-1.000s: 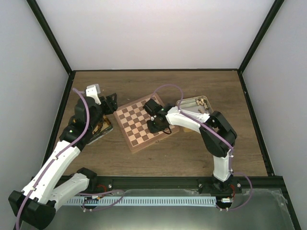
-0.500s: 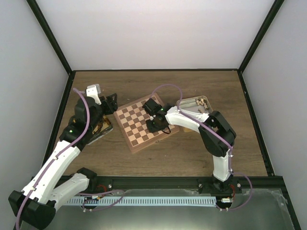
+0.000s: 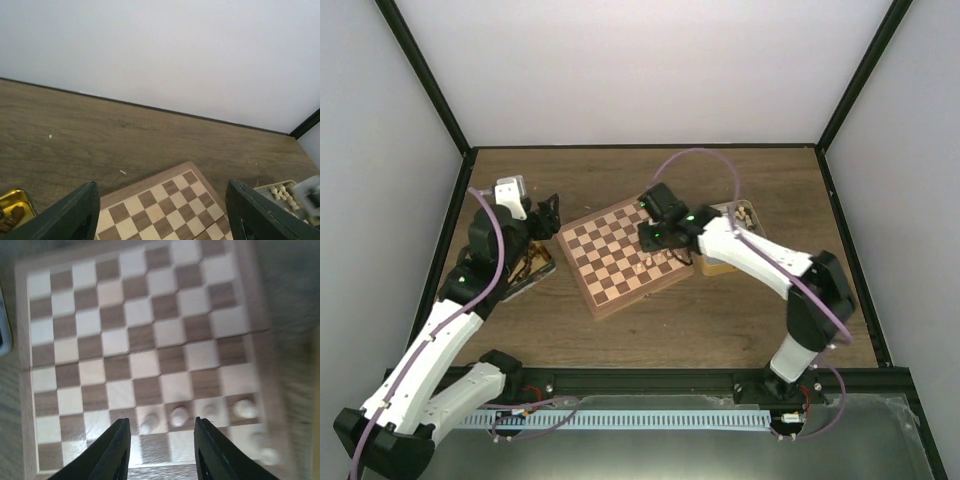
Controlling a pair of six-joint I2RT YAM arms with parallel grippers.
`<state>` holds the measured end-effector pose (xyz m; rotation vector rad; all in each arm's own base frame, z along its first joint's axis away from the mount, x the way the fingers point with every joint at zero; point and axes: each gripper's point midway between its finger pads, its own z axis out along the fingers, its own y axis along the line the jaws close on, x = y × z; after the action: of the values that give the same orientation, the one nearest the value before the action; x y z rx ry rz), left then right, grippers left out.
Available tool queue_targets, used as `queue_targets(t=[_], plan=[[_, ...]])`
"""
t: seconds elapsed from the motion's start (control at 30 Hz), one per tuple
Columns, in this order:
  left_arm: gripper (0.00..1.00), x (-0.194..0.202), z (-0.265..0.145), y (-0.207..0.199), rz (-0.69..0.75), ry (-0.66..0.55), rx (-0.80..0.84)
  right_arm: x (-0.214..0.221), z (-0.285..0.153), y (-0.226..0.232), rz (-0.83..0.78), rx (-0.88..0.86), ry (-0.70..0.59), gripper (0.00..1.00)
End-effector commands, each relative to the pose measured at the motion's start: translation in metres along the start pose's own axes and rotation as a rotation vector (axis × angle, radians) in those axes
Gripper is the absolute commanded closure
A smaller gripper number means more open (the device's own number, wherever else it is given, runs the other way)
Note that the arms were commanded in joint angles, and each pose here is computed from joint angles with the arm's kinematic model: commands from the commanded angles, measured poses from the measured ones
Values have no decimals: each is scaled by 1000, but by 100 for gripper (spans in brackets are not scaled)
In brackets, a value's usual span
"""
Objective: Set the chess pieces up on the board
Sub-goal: Place the chess piece on the chessboard, then pick up the chess piece from the storage box.
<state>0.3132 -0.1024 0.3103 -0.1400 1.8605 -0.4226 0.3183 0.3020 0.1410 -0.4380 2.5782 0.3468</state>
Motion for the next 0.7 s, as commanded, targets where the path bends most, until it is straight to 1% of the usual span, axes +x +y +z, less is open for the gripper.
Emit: queue_targets(t=[0.0, 0.17, 0.33, 0.43, 0.53, 0.67], plan=[[29, -30, -18, -1, 67, -106, -4, -30, -38, -72, 142, 158, -165, 61], [28, -30, -20, -4, 69, -124, 21, -21, -46, -155, 302, 300, -182, 56], [26, -27, -21, -3, 64, -130, 25, 3, -34, -221, 410, 398, -136, 58], [26, -25, -20, -4, 60, -124, 33, 12, -22, -245, 441, 409, -113, 62], [26, -23, -17, -5, 59, -115, 38, 23, -4, -265, 460, 412, -63, 65], [26, -20, -14, -4, 57, -107, 36, 23, 12, -282, 456, 423, -45, 65]])
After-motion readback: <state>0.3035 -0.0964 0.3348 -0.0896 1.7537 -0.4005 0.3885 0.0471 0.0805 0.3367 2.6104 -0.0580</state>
